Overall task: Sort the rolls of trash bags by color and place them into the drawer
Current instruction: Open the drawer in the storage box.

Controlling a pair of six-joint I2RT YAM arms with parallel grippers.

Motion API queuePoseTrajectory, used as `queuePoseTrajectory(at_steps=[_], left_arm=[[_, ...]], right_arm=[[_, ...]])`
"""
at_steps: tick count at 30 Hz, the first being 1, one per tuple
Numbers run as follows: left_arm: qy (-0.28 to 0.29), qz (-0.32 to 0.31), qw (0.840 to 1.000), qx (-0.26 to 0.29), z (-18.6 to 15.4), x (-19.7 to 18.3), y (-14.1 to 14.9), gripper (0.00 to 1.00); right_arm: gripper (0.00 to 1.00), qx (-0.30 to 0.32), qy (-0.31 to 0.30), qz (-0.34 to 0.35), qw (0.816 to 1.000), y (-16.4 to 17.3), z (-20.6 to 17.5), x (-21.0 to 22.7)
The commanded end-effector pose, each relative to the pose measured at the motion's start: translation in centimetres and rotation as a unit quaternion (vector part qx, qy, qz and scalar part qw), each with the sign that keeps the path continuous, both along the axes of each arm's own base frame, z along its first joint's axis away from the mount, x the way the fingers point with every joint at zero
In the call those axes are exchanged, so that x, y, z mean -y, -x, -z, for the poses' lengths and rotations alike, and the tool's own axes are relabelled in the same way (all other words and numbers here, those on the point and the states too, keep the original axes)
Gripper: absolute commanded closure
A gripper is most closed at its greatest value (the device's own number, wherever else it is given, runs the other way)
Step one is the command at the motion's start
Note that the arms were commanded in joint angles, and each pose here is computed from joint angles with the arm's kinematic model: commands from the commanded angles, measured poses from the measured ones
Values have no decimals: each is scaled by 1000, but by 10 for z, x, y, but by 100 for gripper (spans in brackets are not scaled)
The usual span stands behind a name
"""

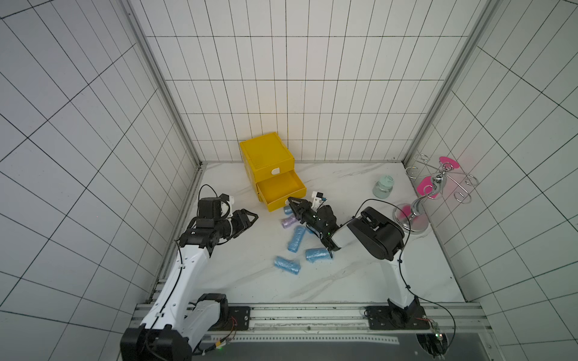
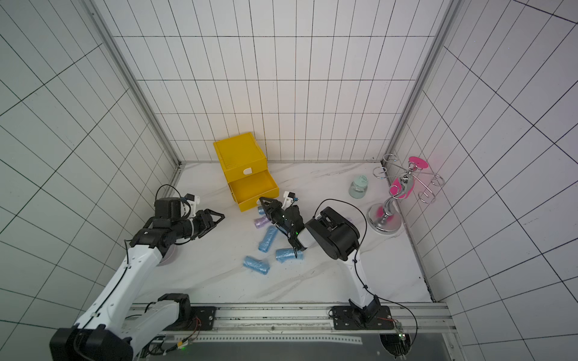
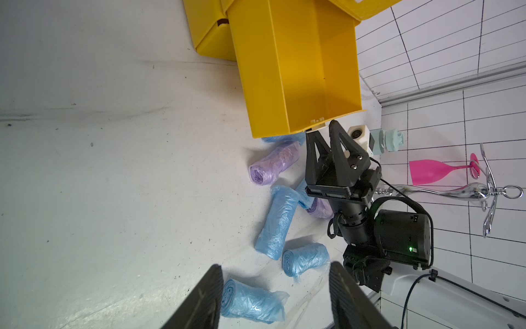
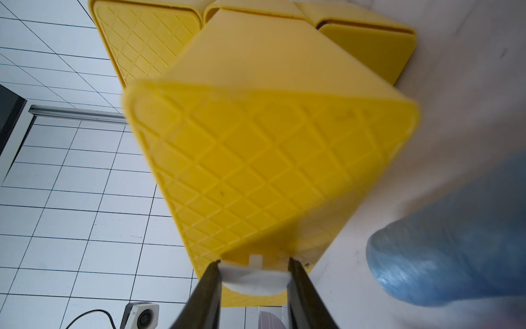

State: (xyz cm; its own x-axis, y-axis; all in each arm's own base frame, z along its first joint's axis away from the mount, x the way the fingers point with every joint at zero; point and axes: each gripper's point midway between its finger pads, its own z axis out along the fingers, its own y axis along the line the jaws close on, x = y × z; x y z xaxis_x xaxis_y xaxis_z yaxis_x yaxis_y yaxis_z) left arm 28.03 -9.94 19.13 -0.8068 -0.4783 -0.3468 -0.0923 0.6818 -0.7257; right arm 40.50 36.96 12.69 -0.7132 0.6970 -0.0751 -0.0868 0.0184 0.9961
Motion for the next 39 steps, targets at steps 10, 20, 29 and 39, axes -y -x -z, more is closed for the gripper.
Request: queuePoseTrajectory(at_steps=[10,20,29,39], left_arm=[[2,-1,1000,19,-6,-1,-4,41],[4,-1,1000,19,-6,0,-4,41],[1,-4,1000,19,-7,-1,-4,41],[-9,-10,1000,15,-6,-4,-6,40]], right_arm=[[79,4,-29,-7,1000,18,-20,-4],[65,7,-27,-9,1000,21,-22,-4],[4,8,-15,-7,1000,26,-20,6],[1,15,39,-18,999,47,-28,21]])
